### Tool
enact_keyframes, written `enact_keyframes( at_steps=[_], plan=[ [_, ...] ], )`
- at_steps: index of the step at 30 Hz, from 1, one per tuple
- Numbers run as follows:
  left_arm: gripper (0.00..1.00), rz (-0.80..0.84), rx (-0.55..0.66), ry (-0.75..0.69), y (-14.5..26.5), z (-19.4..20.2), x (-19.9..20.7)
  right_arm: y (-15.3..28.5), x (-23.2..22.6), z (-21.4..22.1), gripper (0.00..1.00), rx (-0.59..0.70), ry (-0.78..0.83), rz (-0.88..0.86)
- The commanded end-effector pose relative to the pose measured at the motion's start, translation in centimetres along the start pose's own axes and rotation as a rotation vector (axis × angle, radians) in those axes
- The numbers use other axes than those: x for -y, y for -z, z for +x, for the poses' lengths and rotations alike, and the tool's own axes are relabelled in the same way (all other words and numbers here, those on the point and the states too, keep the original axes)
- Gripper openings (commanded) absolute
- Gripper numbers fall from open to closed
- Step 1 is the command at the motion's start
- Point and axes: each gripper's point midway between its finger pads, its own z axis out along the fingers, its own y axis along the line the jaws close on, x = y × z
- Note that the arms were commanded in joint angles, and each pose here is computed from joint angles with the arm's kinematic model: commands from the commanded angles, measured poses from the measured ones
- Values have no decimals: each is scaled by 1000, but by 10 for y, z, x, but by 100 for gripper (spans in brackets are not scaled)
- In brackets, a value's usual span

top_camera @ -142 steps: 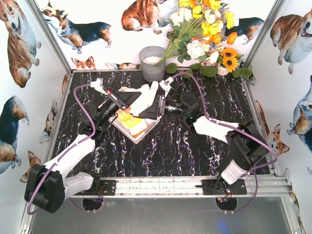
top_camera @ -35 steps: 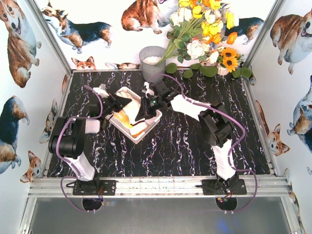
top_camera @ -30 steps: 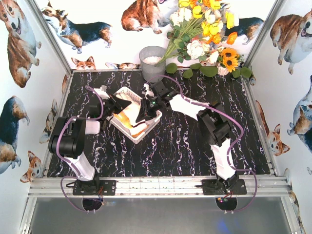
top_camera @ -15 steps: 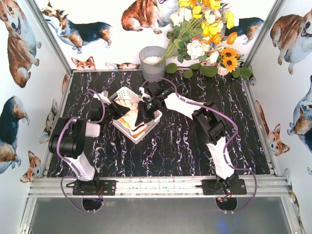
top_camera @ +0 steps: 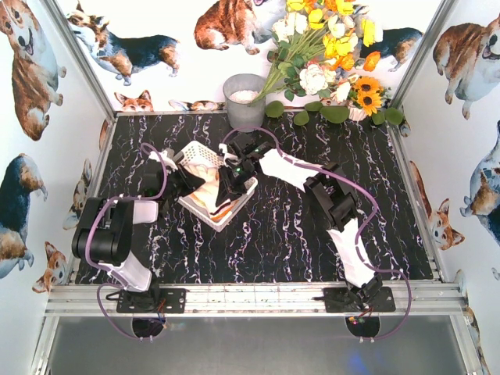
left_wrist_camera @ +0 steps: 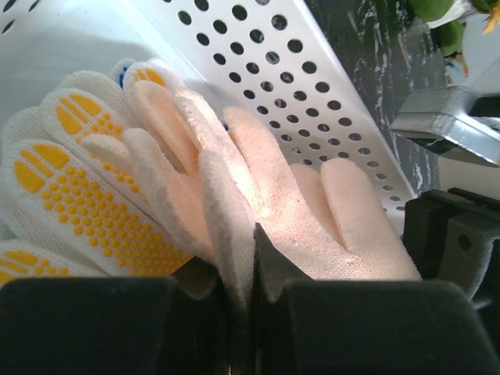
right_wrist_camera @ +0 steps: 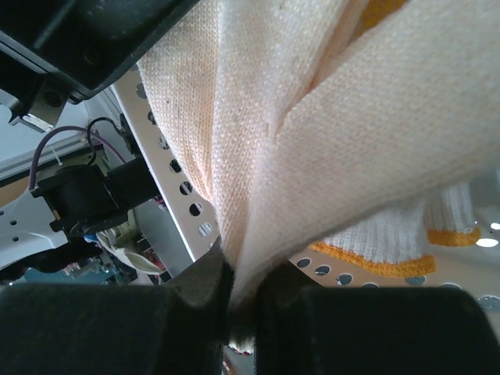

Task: Put the gloves into the storage basket
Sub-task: Place the glove in the bin.

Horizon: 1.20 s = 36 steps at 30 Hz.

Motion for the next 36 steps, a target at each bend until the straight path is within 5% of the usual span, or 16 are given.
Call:
enact_keyframes(
  at_steps=[1, 12, 17, 23, 36],
  plan=[
    [0, -106, 56, -47, 5, -17, -19, -1, 0, 14, 0, -83, -2, 11],
    [40, -173, 60, -135, 22, -43, -5, -6, 13, 25, 0, -136, 1, 74],
    [42, -220, 45, -184, 28, -53, -5, -7, 15, 24, 0, -133, 4, 87],
    [31, -285, 65, -140, 37, -58, -12, -8, 17, 27, 0, -140, 15, 106],
    [42, -239, -37, -170, 24, -57, -4, -8, 15, 23, 0, -126, 25, 107]
  ],
)
